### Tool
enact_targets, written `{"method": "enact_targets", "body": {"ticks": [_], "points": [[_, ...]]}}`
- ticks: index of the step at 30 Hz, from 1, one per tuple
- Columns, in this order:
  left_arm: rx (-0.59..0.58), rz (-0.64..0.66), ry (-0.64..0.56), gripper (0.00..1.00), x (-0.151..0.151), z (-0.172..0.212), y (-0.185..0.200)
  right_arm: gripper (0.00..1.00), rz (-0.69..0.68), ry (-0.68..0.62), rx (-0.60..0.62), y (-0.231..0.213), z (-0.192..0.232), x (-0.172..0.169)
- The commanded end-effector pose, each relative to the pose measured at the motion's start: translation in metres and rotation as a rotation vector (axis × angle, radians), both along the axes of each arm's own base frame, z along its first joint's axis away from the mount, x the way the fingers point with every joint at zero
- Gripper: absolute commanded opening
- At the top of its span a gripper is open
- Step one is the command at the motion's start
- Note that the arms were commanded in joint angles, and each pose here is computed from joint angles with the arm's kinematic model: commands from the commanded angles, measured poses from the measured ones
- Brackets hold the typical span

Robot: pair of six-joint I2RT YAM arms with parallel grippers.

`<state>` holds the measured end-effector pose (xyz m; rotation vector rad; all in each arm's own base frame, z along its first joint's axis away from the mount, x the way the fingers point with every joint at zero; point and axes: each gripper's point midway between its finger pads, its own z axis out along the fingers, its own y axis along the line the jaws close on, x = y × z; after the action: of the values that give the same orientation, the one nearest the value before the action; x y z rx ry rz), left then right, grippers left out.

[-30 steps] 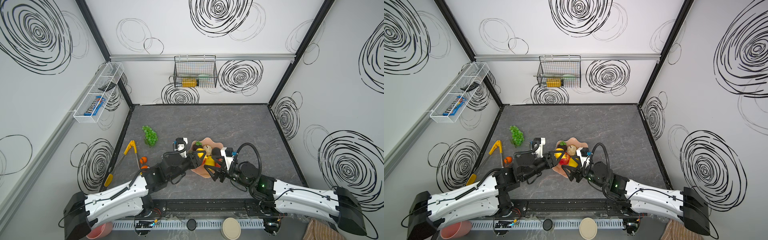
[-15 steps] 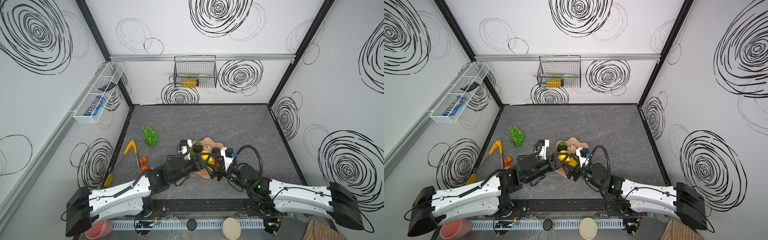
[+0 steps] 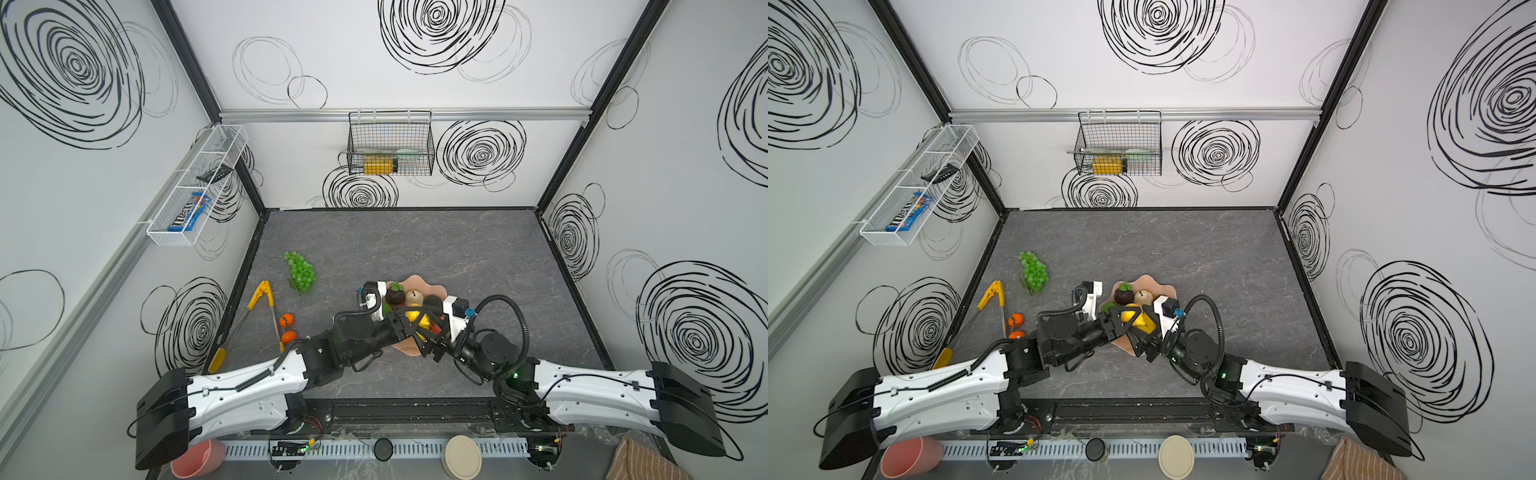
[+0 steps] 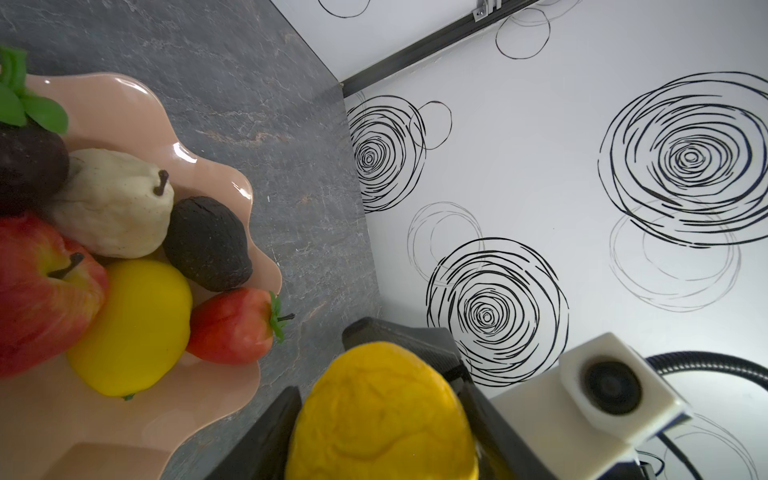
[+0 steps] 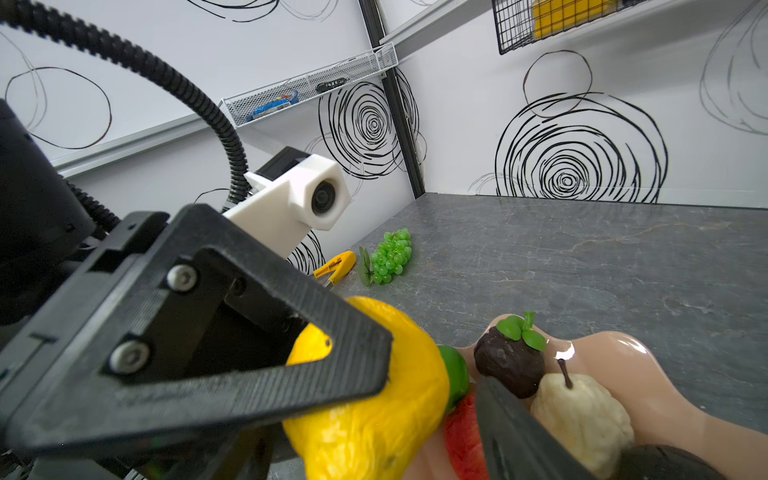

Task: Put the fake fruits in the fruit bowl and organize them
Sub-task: 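Close the right gripper on the lemon while the left gripper holds it, then open the left gripper and withdraw it while the right gripper holds the lemon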

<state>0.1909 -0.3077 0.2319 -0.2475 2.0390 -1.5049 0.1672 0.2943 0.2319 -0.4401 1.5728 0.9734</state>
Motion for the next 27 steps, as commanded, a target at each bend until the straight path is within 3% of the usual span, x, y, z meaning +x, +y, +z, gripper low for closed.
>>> {"method": "enact_targets", "body": {"ticks": [1, 8, 14, 18, 23, 27], "points": [[-0.069, -0.042, 0.006, 0.65, -0.007, 0.008, -0.008, 0.76, -0.013, -0.046, 0.049, 0.0, 0.017, 0.001], [-0.059, -0.032, 0.006, 0.65, -0.006, 0.004, -0.006, 0.56, 0.019, -0.048, 0.045, 0.004, 0.017, -0.004], [-0.037, -0.012, 0.002, 0.66, -0.002, -0.001, -0.001, 0.51, 0.018, -0.039, 0.029, 0.003, 0.014, -0.004], [-0.009, 0.008, -0.035, 0.82, 0.008, 0.002, 0.009, 0.51, -0.016, -0.013, -0.006, 0.0, 0.009, 0.001], [0.146, 0.125, -0.142, 1.0, 0.037, 0.011, 0.057, 0.51, -0.109, 0.068, -0.116, -0.014, -0.003, 0.018], [0.255, 0.274, -0.212, 0.98, 0.056, 0.014, 0.111, 0.5, -0.148, 0.091, -0.16, -0.029, -0.009, 0.033]]}}
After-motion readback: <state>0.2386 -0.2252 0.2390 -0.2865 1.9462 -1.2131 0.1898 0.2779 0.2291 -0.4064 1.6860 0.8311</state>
